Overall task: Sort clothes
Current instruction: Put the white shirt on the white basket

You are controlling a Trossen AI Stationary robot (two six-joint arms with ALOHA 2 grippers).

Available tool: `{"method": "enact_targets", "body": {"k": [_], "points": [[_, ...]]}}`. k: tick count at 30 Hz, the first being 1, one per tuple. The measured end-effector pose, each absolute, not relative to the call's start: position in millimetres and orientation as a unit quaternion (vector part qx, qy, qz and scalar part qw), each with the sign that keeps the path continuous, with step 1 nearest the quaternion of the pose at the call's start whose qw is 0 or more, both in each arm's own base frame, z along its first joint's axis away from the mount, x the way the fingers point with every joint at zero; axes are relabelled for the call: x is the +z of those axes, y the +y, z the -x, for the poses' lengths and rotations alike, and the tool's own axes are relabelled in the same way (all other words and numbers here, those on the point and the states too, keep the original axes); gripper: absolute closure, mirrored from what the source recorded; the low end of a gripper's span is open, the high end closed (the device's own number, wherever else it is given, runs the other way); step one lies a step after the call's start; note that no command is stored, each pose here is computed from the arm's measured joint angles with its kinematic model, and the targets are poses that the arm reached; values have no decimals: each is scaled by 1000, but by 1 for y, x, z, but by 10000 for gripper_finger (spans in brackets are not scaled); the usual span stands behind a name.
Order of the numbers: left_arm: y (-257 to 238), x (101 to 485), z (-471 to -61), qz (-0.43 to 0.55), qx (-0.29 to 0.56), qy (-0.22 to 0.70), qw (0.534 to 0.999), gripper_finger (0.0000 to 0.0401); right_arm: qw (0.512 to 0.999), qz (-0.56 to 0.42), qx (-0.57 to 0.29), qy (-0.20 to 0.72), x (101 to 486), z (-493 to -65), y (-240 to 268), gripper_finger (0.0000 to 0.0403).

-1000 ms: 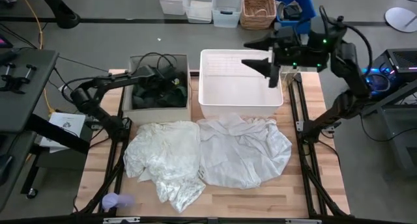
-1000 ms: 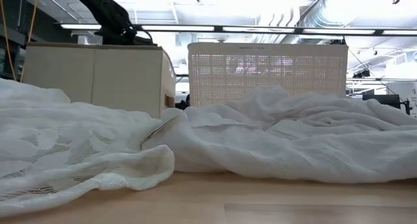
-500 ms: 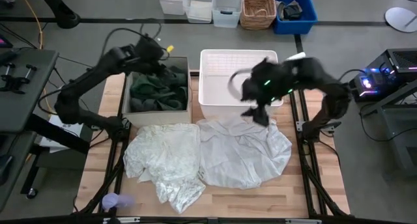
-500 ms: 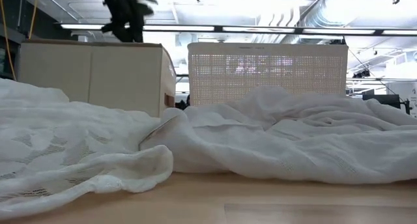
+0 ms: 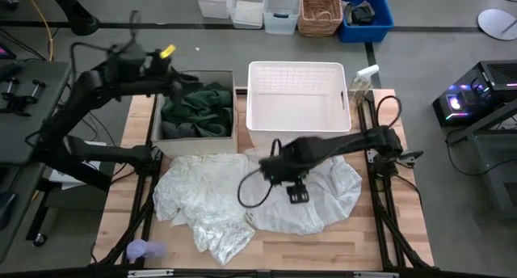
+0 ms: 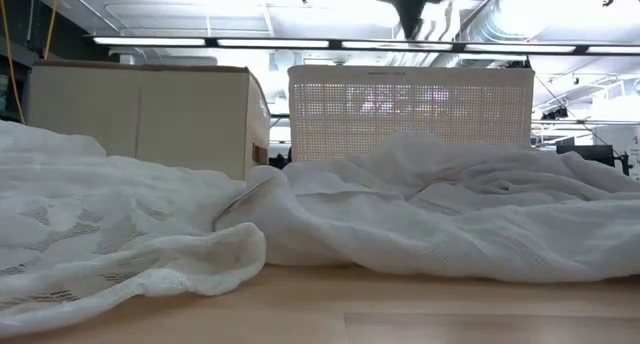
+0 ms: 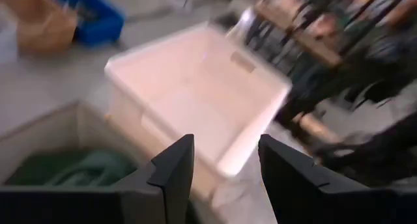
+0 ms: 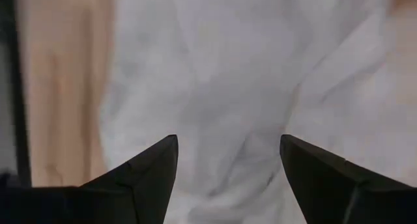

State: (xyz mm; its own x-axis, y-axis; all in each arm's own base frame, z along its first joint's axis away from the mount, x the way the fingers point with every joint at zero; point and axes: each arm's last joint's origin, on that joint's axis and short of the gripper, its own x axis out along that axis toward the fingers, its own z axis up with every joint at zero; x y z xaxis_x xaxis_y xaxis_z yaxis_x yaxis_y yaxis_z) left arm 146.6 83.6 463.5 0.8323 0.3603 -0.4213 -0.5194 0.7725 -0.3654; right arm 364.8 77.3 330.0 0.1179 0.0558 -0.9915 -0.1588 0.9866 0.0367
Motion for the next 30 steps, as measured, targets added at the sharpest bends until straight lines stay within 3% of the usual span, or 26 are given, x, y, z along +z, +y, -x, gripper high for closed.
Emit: {"method": "enact_targets", "body": {"k": [3,6,8,14,18,22,25,29,30], "points": [[67,476,-140,214,226,114,943,240,709,12,36,704,278,-359,79,139],[55,485,-136,197,219,76,953,240,703,-39,-16,710,240,-345,72,139],[50,489,-136,191,217,60,956,240,718,-97,-58,687,223,-341,67,139],[43,489,-146,185,198,58,961,240,706,-176,-170,665,183,-331,62,139],[41,486,-158,184,191,70,962,240,693,-175,-242,656,155,-327,63,139],[43,484,-174,204,207,65,955,240,685,-175,-257,659,135,-327,65,144],[44,481,-186,201,207,71,955,240,695,-136,-256,658,129,-326,72,195],[41,483,-192,206,187,53,959,240,709,-100,-214,664,134,-323,83,358],[40,485,-193,212,177,44,960,240,715,-88,-198,665,138,-321,87,379]]}}
